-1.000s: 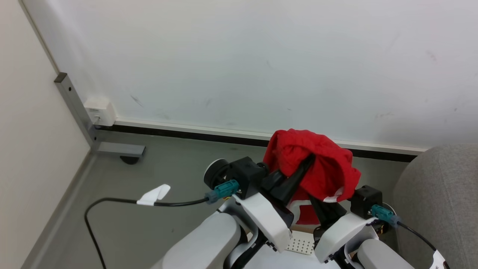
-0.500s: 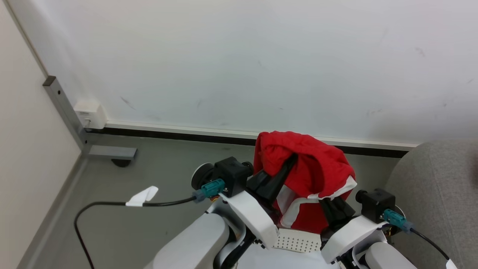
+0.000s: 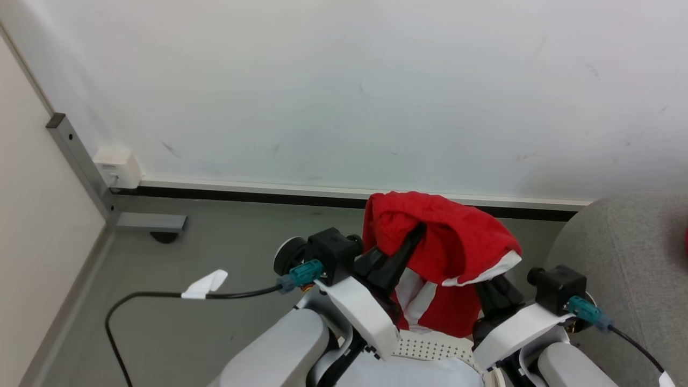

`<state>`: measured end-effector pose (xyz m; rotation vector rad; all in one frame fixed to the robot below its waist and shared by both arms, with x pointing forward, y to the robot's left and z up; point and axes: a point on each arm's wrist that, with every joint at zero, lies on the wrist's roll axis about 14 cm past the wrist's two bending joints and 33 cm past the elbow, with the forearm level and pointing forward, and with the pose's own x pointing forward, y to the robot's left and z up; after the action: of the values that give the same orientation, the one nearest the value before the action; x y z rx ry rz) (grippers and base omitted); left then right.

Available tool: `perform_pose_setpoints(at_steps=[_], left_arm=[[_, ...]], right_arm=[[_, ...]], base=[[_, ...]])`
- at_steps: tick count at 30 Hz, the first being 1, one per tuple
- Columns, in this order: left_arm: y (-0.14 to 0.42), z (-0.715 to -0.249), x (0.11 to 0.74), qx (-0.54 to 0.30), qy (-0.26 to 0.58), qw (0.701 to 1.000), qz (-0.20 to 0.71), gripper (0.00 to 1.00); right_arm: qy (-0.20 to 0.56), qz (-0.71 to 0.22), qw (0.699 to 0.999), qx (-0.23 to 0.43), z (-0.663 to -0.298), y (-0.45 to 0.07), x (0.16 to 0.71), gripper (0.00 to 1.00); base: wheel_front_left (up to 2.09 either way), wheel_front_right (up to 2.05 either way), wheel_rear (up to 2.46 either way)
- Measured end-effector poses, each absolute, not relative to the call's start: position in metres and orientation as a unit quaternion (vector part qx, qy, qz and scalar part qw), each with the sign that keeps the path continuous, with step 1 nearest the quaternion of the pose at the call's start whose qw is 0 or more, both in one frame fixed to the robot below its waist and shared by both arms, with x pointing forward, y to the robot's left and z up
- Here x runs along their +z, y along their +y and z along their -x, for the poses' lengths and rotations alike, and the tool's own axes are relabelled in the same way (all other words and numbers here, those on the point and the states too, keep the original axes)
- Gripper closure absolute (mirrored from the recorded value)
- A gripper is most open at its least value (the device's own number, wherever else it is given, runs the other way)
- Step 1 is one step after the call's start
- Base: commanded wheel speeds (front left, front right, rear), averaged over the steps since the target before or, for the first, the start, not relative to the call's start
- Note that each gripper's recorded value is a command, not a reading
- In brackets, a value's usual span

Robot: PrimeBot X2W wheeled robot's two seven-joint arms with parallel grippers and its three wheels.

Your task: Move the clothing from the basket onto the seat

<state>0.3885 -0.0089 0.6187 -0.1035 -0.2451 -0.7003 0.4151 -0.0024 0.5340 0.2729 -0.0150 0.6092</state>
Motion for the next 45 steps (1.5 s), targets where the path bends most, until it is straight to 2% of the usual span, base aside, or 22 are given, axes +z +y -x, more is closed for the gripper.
perform_pose_setpoints(at_steps=[2, 4, 5, 6, 7, 16, 25, 37, 45], left_arm=[[-0.01, -0.388, 0.618, -0.343, -0.119, 0.93, 0.05, 1.0], [-0.012, -0.387, 0.616, -0.347, -0.117, 0.929, 0.051, 0.63], [-0.014, -0.386, 0.614, -0.351, -0.115, 0.928, 0.052, 0.55], [-0.016, -0.385, 0.613, -0.354, -0.113, 0.927, 0.053, 0.42], [-0.018, -0.384, 0.611, -0.356, -0.111, 0.926, 0.053, 0.02], [-0.042, -0.372, 0.588, -0.391, -0.081, 0.915, 0.064, 0.0], [-0.08, -0.366, 0.577, -0.439, -0.063, 0.894, 0.072, 0.0], [-0.132, -0.364, 0.565, -0.501, -0.054, 0.861, 0.068, 0.0], [-0.162, -0.363, 0.562, -0.537, -0.056, 0.838, 0.075, 0.0]], right_arm=[[-0.016, -0.137, 0.946, 0.293, -0.418, -0.006, 0.54, 1.0], [-0.025, -0.14, 0.947, 0.287, -0.421, -0.012, 0.546, 1.0], [-0.03, -0.141, 0.949, 0.282, -0.423, -0.016, 0.549, 1.0], [-0.036, -0.142, 0.95, 0.277, -0.425, -0.019, 0.553, 1.0], [-0.042, -0.143, 0.951, 0.271, -0.427, -0.024, 0.556, 1.0], [-0.11, -0.156, 0.96, 0.205, -0.434, -0.078, 0.597, 1.0], [-0.163, -0.121, 0.971, 0.126, -0.426, -0.156, 0.623, 1.0], [-0.165, -0.072, 0.983, 0.014, -0.383, -0.253, 0.612, 1.0], [-0.174, -0.067, 0.981, -0.052, -0.352, -0.295, 0.612, 1.0]], base=[[0.0, 0.0, 0.0], [0.0, 0.0, 0.0], [0.0, 0.0, 0.0], [0.0, 0.0, 0.0], [0.0, 0.0, 0.0], [0.0, 0.0, 0.0], [0.0, 0.0, 0.0], [0.0, 0.0, 0.0], [0.0, 0.0, 0.0]])
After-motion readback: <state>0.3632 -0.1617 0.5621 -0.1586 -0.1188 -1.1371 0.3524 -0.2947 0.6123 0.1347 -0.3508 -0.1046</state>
